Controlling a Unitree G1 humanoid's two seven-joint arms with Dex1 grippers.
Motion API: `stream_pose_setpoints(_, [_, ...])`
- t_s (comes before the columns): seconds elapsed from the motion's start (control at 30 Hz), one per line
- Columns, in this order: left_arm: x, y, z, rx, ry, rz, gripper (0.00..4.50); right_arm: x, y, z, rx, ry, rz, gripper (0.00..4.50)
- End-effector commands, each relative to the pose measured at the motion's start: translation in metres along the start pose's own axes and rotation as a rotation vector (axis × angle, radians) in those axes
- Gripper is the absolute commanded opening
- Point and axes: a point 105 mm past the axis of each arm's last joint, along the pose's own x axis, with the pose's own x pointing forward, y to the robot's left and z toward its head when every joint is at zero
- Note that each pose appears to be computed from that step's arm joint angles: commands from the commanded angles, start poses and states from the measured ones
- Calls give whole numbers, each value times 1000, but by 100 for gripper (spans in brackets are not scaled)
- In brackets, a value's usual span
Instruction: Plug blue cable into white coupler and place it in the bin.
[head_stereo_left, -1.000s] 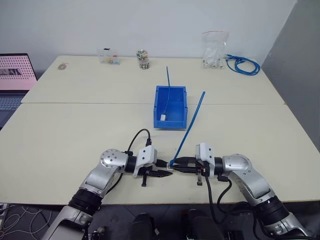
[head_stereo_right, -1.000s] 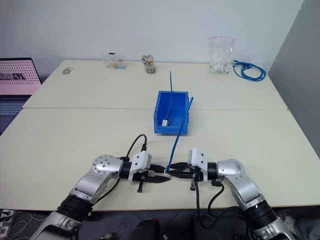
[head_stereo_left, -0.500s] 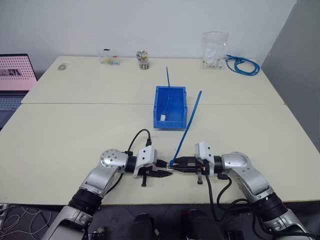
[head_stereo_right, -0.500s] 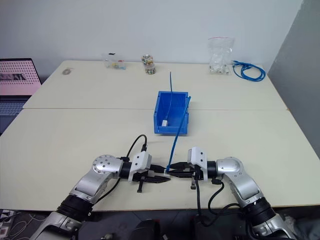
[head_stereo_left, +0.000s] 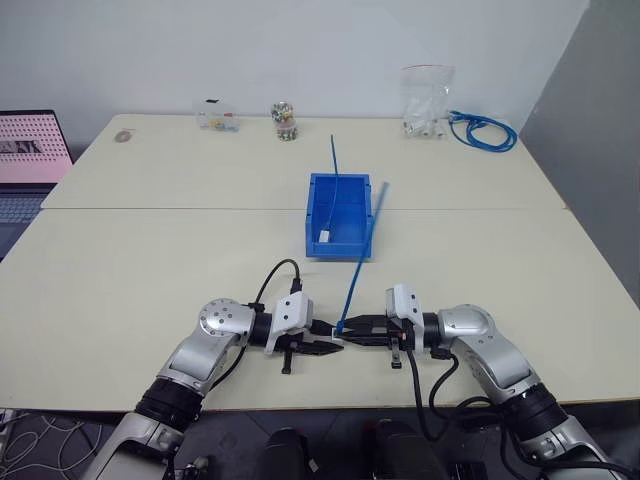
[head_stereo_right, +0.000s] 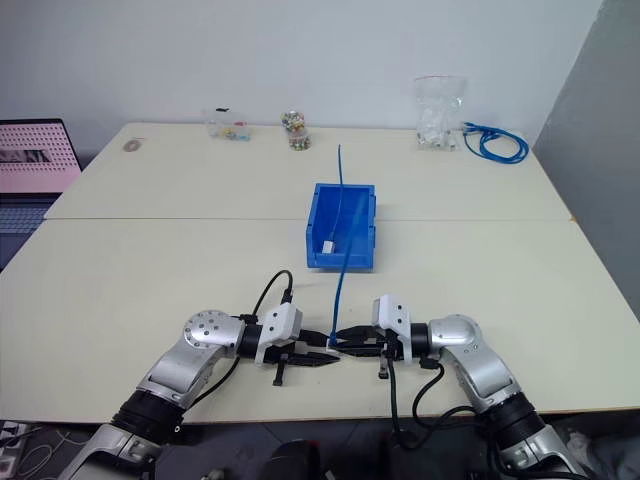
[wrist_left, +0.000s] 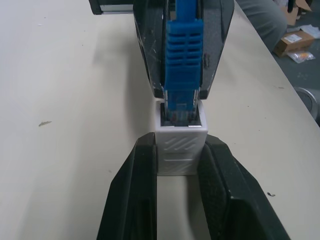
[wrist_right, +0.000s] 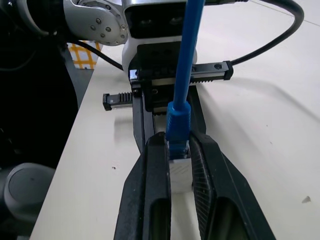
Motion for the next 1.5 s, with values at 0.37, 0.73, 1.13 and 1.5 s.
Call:
stream_pose_setpoints(0.37, [-4,-2,0,14,8,7,79,0,13,-39,62,158,59,28])
stream_pose_setpoints(0.73, [-5,-2,1,12,7,21,79,-1,22,-51,85,208,82,28])
stream_pose_setpoints(1.13, [-4,6,5,5,-15,99,210,-10,3,-33,38,175,14,28])
stream_pose_setpoints(1.5, [-53,21,70,-103,-237,419,439,-34,-60,81,199,-119,-347,28])
